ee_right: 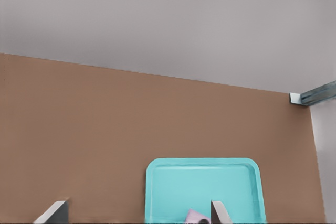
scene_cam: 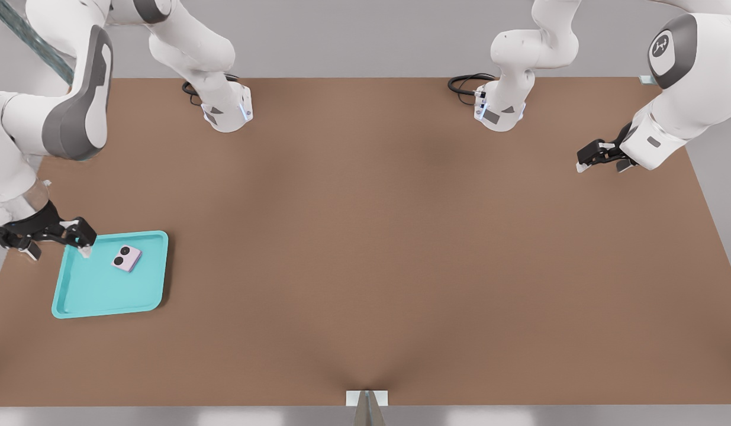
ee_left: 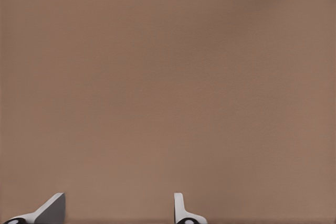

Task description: Keep left arm still and place phone on the tray with right arm

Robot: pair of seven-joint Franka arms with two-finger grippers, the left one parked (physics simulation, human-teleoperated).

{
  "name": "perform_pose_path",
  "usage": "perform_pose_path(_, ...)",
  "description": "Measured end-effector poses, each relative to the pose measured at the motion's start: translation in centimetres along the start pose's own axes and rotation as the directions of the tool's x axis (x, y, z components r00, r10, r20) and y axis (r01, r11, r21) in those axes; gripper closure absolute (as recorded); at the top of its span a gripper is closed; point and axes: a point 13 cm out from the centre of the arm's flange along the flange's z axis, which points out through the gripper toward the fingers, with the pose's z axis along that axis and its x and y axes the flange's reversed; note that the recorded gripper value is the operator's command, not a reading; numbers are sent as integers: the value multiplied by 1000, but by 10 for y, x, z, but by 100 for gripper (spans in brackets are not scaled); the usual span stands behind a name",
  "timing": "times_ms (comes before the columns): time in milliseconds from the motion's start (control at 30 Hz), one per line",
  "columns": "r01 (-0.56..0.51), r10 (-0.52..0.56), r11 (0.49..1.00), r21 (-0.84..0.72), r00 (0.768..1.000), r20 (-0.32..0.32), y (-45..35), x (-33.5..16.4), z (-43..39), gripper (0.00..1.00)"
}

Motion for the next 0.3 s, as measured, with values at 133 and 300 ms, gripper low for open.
perform_pose_path(133, 5, -13, 996, -87, 996, -85, 50, 37, -35, 0)
perform_pose_path(300, -32, 9, 991, -128, 984, -180, 60, 65, -34, 0)
